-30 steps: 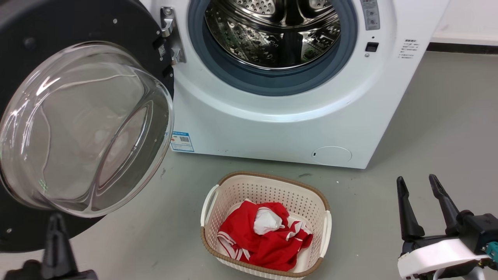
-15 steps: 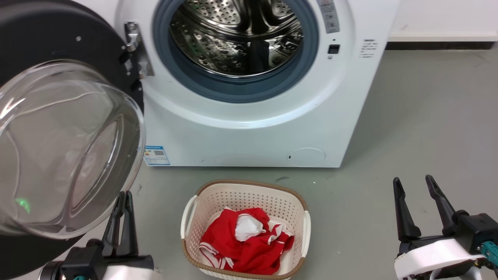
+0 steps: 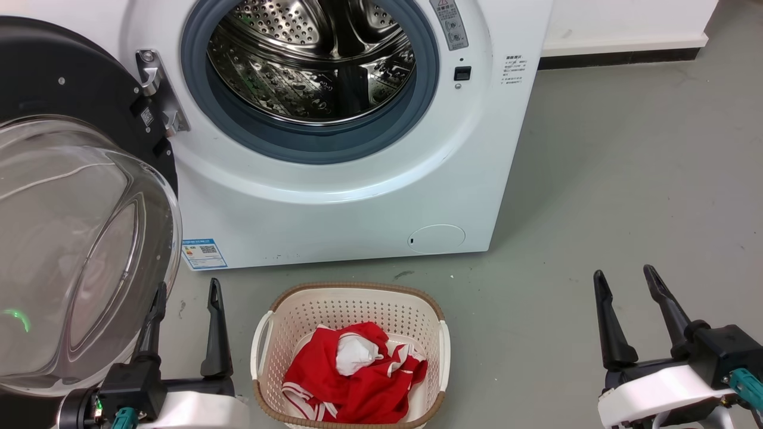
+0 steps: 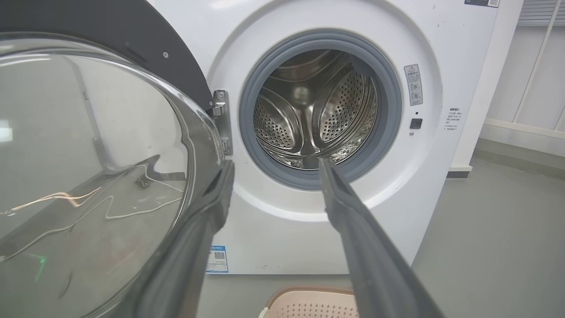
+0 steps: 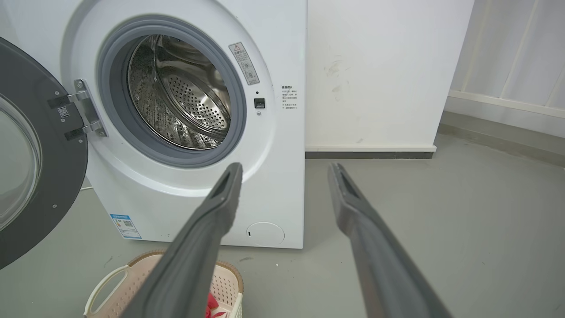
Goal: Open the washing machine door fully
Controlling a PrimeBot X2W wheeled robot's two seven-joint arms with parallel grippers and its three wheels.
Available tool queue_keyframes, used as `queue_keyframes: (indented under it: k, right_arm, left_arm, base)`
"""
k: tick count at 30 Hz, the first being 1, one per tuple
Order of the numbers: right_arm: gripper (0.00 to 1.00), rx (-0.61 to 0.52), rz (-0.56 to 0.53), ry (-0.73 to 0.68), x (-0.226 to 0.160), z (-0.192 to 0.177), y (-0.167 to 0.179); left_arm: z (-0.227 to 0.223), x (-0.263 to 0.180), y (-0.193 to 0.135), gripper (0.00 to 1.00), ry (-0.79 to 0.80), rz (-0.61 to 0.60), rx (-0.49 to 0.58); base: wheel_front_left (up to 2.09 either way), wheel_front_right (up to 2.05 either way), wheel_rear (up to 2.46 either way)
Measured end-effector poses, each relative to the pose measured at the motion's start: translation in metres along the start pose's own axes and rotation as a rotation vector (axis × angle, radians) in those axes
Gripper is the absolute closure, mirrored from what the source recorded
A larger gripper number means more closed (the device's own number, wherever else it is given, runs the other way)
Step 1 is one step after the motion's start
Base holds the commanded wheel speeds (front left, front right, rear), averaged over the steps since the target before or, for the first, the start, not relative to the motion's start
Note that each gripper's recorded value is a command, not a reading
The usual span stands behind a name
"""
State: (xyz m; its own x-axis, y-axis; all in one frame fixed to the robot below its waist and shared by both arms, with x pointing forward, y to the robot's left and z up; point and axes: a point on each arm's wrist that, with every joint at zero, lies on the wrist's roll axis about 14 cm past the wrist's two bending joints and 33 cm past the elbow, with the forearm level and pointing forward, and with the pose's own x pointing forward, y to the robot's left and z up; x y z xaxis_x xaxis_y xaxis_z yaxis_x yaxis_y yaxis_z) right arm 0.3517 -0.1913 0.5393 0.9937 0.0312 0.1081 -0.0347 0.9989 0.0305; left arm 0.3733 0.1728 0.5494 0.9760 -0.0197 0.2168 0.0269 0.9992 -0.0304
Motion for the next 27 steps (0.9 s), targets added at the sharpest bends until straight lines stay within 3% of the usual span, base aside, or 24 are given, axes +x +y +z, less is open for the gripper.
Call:
queue_keyframes:
  k: [26, 27]
  right_arm:
    - [0.0, 0.012, 0.02, 0.002, 0.0033, -0.002, 0.0066]
    - [1.0, 0.014, 0.019, 0.005, 0.0031, -0.0029, 0.0063]
  left_arm:
    - [-0.0056, -0.0066, 0.0079, 0.0, 0.021, 0.026, 0.019]
    - [-0.0066, -0.0069, 0.0073, 1.0, 0.024, 0.024, 0.021]
  base:
    - [0.0, 0.0, 0.0]
    - [0.0, 0.0, 0.0]
